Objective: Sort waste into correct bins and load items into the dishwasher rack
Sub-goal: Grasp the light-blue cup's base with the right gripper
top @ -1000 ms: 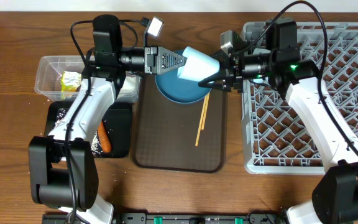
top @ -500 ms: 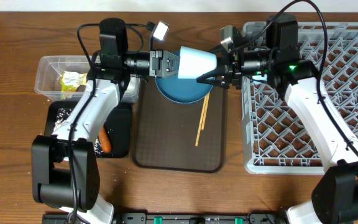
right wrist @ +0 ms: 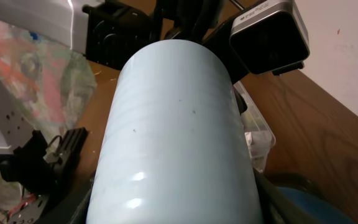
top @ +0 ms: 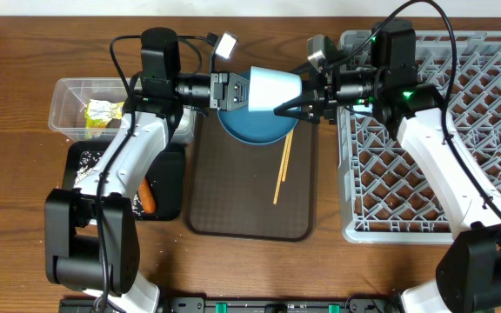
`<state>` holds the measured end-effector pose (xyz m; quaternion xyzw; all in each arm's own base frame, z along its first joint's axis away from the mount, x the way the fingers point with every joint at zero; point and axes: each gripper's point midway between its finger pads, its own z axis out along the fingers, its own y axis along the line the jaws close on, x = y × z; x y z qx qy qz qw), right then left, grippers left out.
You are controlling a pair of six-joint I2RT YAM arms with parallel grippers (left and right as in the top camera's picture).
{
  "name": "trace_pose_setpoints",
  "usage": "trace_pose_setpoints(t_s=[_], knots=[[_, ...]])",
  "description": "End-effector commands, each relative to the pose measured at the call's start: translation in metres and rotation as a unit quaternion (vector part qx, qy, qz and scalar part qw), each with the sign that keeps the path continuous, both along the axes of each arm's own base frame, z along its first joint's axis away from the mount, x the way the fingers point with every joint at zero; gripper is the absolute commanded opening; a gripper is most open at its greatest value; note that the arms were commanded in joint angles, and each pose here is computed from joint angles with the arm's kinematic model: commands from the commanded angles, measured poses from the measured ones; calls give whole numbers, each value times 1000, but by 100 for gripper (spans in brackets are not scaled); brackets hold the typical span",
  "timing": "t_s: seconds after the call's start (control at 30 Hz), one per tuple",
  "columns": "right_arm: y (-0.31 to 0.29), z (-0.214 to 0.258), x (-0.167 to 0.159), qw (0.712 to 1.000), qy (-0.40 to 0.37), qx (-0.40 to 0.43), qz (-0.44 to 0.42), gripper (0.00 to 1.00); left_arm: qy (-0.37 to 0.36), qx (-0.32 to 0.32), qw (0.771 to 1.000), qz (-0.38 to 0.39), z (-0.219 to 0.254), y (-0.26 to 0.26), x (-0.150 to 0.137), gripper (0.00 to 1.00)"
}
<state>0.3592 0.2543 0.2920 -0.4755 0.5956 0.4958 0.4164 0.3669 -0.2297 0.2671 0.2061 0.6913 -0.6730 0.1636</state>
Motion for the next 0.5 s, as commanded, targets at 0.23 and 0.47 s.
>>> trace_pose_setpoints(t_s=[0.23,0.47], knots=[[1,11,0,1000,0,12,5,18,-4,1,1000,-16,-10,-9,-13,6],[-3,11,2,1000,-1,12,-1,18,-6,1,1000,-17,-10,-10,-13,6]])
